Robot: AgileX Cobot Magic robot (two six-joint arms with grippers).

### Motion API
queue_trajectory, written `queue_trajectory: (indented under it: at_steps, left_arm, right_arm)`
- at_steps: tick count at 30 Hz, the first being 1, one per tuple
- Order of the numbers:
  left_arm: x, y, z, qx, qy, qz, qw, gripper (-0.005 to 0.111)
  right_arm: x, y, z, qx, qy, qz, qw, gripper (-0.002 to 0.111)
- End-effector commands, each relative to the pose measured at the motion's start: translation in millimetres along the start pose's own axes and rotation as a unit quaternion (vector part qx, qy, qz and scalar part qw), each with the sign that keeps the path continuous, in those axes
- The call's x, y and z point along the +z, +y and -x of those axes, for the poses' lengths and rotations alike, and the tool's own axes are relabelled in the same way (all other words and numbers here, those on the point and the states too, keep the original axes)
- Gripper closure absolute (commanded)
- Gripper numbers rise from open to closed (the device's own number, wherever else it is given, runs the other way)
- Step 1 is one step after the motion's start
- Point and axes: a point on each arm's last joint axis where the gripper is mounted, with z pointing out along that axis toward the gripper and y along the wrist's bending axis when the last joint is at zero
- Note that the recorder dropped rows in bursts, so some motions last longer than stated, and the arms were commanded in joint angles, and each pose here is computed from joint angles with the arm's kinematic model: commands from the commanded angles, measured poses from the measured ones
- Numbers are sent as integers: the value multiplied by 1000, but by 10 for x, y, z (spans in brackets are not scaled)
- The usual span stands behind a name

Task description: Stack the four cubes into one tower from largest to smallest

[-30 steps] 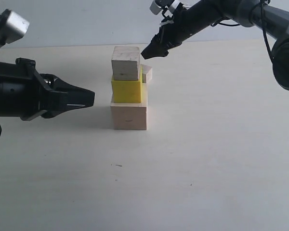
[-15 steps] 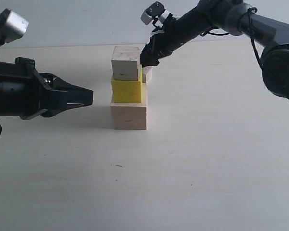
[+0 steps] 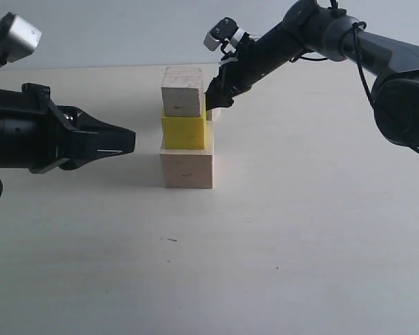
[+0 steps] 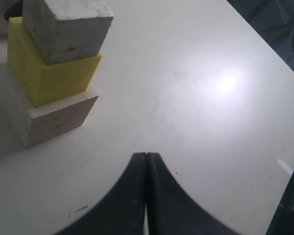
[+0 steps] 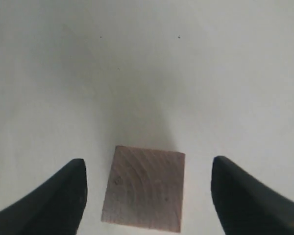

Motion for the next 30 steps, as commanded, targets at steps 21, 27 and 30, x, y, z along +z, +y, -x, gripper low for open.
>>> queue_trajectory:
  at_steps: [21, 27, 30]
  left_arm:
    - [-11, -26, 4, 4, -3, -3, 1000, 107]
    - [-11, -26, 4, 4, -3, -3, 1000, 107]
    - [-11, -26, 4, 4, -3, -3, 1000, 107]
  right_arm:
    - [-1070, -30, 313, -4, 24, -28, 999, 108]
    - [-1722, -80, 511, -2, -100, -37, 994, 108]
    - [-1837, -22, 566, -12, -92, -48, 994, 108]
